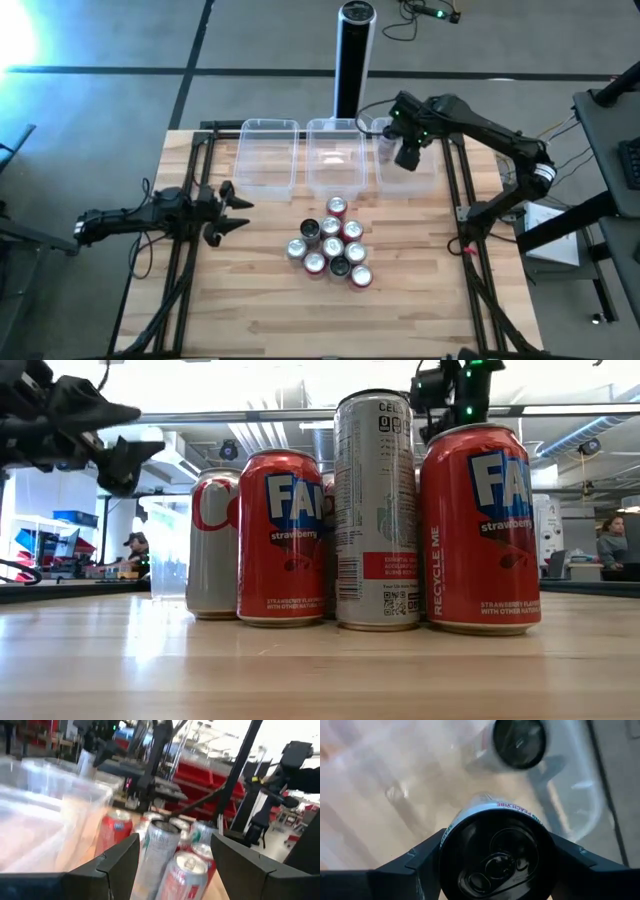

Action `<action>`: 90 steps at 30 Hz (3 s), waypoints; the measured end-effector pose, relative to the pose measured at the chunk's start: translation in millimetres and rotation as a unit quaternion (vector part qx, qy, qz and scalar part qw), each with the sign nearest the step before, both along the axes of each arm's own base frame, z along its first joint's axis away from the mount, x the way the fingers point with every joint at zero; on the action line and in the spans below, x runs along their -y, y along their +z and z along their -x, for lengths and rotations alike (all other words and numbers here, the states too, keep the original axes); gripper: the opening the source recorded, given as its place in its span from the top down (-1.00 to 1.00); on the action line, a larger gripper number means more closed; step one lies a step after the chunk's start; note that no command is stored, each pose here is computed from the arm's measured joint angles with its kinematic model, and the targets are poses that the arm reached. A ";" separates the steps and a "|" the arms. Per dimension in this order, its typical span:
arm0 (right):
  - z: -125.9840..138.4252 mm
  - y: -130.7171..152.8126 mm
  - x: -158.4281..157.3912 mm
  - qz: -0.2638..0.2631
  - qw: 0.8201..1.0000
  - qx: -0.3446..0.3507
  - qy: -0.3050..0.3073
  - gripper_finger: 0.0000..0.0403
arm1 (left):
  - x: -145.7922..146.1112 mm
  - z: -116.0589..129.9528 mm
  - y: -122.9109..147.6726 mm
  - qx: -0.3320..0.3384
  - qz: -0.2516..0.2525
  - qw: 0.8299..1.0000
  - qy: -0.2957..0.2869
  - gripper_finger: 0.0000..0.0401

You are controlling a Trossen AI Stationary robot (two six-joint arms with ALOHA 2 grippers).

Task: Sort soda cans
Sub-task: Put the white-pink soda can into the right white bin

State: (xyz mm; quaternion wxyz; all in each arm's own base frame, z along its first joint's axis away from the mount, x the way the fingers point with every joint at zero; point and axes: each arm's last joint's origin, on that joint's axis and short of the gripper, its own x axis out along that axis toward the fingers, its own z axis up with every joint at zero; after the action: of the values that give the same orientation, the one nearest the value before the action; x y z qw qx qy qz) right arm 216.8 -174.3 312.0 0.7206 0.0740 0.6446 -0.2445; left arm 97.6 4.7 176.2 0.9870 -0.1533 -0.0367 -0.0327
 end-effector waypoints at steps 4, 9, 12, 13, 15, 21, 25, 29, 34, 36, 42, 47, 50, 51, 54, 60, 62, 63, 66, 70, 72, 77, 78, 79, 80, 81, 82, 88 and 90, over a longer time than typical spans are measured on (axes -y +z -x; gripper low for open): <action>4.4 -15.9 11.2 0.007 1.000 0.006 -0.005 -0.26 | -0.7 -0.5 4.0 0.014 0.048 0.999 0.006 -0.15; 11.8 -30.8 27.3 -0.001 0.999 0.045 -0.014 -0.28 | -1.4 -1.0 3.6 0.010 0.085 0.996 0.013 -0.15; 17.0 -38.9 35.5 -0.015 0.998 0.052 -0.017 -0.27 | -1.4 -1.2 3.2 0.008 0.078 0.997 0.013 -0.15; 18.6 -41.1 38.2 -0.020 0.998 0.053 -0.018 -0.27 | -1.4 -1.3 3.2 0.008 0.078 0.997 0.013 -0.15; 20.3 -45.6 42.8 -0.026 0.998 0.046 -0.018 -0.26 | -1.4 -1.5 3.0 0.007 0.077 0.997 0.013 -0.15; 25.9 -54.1 58.6 -0.042 0.996 0.064 -0.037 -0.29 | -1.4 -2.3 2.1 0.001 0.077 0.997 0.013 -0.15; 28.2 -58.4 63.0 -0.057 0.995 0.068 -0.052 -0.29 | -1.5 -2.9 1.4 -0.003 0.077 0.997 0.014 -0.15; 27.8 -59.1 64.6 -0.055 0.995 0.069 -0.053 -0.38 | -1.5 -3.5 0.7 -0.007 0.078 0.997 0.014 -0.15; 29.9 -50.9 63.0 -0.048 0.995 0.061 -0.060 -0.63 | -1.6 -4.2 -0.1 -0.012 0.078 0.997 0.014 -0.15; 32.3 -37.6 60.1 -0.044 0.995 0.061 -0.060 -0.72 | -1.6 -4.5 -0.4 -0.014 0.078 0.997 0.015 -0.15; 31.9 22.3 33.1 -0.007 0.992 0.112 -0.065 -0.82 | -1.7 -5.3 -1.3 -0.019 0.078 0.997 0.015 -0.15; 20.1 67.1 -25.0 0.028 0.975 0.217 -0.039 -0.83 | -1.7 -5.7 -1.8 -0.022 0.079 0.997 0.015 -0.15; 8.6 82.0 -65.8 0.020 0.959 0.282 -0.018 -0.83 | -1.7 -5.7 -1.8 -0.022 0.079 0.997 0.015 -0.15; 4.2 85.1 -79.0 0.019 0.955 0.296 -0.010 -0.83 | -1.7 -5.7 -1.8 -0.022 0.079 0.997 0.015 -0.15; -14.2 88.1 -119.1 0.017 0.946 0.324 0.026 -0.83 | -1.7 -5.7 -1.8 -0.023 0.079 0.997 0.015 -0.15; -55.4 75.9 -186.1 -0.010 0.932 0.356 0.074 -0.83 | -1.7 -5.8 -1.9 -0.023 0.079 0.997 0.015 -0.15; -70.7 70.5 -207.1 -0.017 0.926 0.369 0.082 -0.83 | -1.7 -5.8 -1.9 -0.023 0.079 0.997 0.015 -0.15; -78.2 67.8 -216.9 -0.021 0.923 0.374 0.086 -0.83 | -1.7 -5.8 -2.0 -0.023 0.079 0.997 0.015 -0.15; -99.5 57.8 -247.2 -0.024 0.922 0.371 0.106 -0.83 | -1.7 -5.8 -1.9 -0.023 0.079 0.997 0.015 -0.15; -121.8 39.4 -280.7 -0.034 0.939 0.319 0.125 -0.83 | -1.7 -5.9 -2.0 -0.024 0.079 0.997 0.015 -0.15; -128.7 32.0 -293.2 -0.035 0.949 0.287 0.128 -0.83 | -1.7 -5.9 -2.0 -0.024 0.079 0.997 0.015 -0.15; -140.2 18.8 -316.6 -0.032 0.964 0.223 0.140 -0.83 | -1.7 -6.1 -2.3 -0.025 0.079 0.996 0.015 -0.15; -142.3 15.7 -319.7 -0.030 0.967 0.211 0.140 -0.83 | -1.7 -6.1 -2.3 -0.025 0.079 0.996 0.015 -0.15; -144.2 12.4 -321.9 -0.029 0.969 0.201 0.138 -0.83 | -1.7 -6.2 -2.3 -0.026 0.079 0.996 0.015 -0.15; -146.1 9.4 -323.3 -0.029 0.972 0.192 0.133 -0.83 | -1.8 -6.2 -2.4 -0.026 0.079 0.996 0.015 -0.15; -148.4 6.1 -324.5 -0.030 0.974 0.185 0.130 -0.83 | -1.7 -6.2 -2.4 -0.026 0.079 0.996 0.015 -0.15; -150.4 3.6 -325.6 -0.032 0.975 0.181 0.126 -0.83 | -1.7 -6.2 -2.4 -0.026 0.079 0.996 0.015 -0.15; -158.5 -20.9 -330.4 -0.062 0.981 0.142 0.117 -0.83 | -1.8 -6.2 -2.4 -0.026 0.079 0.996 0.015 -0.15; -160.3 -27.0 -331.6 -0.067 0.982 0.133 0.114 -0.83 | -1.7 -6.2 -2.5 -0.026 0.079 0.996 0.015 -0.15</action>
State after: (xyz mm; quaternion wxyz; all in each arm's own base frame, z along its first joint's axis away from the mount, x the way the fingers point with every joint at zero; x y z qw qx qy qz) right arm 377.1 157.3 285.0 0.8163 0.0806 0.5622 -0.1050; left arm 103.8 6.4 173.8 0.9728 -0.2310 -0.0157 -0.0106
